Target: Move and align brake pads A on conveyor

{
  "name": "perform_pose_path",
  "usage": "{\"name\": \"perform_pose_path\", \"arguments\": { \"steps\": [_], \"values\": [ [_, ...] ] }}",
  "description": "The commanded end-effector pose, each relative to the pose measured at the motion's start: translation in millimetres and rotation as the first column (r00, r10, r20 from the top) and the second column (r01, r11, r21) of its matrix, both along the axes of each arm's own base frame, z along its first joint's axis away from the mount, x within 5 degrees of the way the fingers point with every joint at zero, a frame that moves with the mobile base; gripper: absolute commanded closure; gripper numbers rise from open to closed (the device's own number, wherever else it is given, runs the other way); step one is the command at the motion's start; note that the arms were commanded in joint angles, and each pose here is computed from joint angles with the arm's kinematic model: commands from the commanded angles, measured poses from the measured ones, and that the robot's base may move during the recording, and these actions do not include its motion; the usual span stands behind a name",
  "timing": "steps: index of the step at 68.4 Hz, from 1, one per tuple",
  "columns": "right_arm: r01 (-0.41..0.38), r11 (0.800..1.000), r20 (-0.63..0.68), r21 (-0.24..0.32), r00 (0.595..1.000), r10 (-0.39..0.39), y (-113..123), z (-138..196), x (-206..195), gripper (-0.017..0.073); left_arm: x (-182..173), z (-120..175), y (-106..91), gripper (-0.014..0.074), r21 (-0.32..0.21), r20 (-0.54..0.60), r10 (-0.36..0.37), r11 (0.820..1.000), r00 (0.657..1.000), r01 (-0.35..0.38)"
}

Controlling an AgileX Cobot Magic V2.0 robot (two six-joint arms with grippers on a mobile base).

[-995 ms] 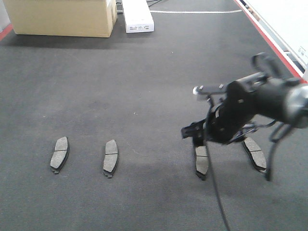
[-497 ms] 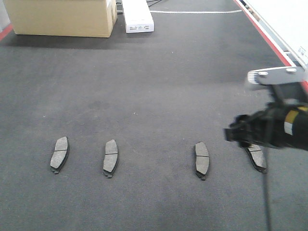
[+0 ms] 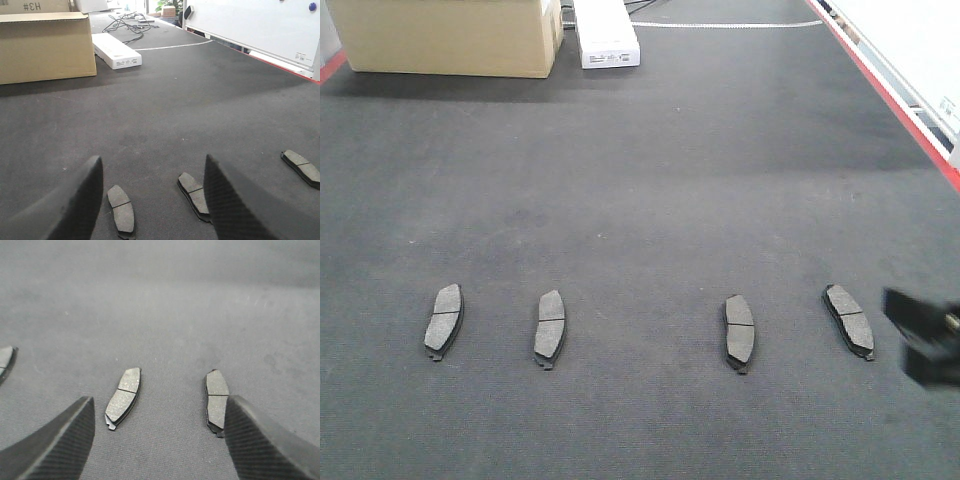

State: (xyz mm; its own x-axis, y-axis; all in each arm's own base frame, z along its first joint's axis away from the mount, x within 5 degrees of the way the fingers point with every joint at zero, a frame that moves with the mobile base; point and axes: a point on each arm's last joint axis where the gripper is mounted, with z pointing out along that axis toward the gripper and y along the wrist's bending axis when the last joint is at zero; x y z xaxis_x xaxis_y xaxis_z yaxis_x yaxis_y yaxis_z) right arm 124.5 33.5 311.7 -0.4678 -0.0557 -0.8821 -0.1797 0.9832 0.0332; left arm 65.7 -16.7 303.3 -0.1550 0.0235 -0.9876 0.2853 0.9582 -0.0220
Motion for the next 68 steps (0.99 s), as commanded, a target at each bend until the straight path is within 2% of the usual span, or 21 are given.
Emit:
{"name": "perform_pose_path", "arguments": {
  "steps": [1,12,28,36,53,62,68],
  "values": [
    [-0.023,1.0,0.128,0.008,0.992,0.022,-4,7,-11,0.0034,0,13,-1.9,0.0161,-0.025,0.072,-0.02,0.999,0.997,0.022],
    [-0.029,0.999,0.21,0.036,0.978,0.021,-13,-2,-37,0.0034,0,13,-1.9,0.0161,-0.025,0.072,-0.02,0.999,0.997,0.022],
    [-0.065,0.994,0.384,0.085,0.923,0.027,-23,-10,-67,0.0034,0,13,-1.9,0.0161,-0.025,0.072,-0.02,0.999,0.997,0.022],
    [-0.076,0.995,0.439,0.064,0.898,0.04,-23,-14,-70,0.0034,0,13,-2.0,0.0161,-0.025,0.073,-0.02,0.999,0.997,0.022],
    [-0.071,0.996,0.427,0.055,0.903,0.041,-23,-17,-69,0.0037,0,13,-1.9,0.0167,-0.025,0.071,-0.019,0.999,0.997,0.021],
    [-0.069,0.996,0.428,0.05,0.903,0.041,-24,-17,-69,0.0106,0,13,-1.9,0.0258,-0.025,0.071,-0.019,0.999,0.997,0.021],
    [-0.069,0.997,0.429,0.047,0.902,0.042,-24,-17,-69,0.0212,0,13,-1.9,0.039,-0.025,0.072,-0.02,0.999,0.997,0.021]
  ]
}}
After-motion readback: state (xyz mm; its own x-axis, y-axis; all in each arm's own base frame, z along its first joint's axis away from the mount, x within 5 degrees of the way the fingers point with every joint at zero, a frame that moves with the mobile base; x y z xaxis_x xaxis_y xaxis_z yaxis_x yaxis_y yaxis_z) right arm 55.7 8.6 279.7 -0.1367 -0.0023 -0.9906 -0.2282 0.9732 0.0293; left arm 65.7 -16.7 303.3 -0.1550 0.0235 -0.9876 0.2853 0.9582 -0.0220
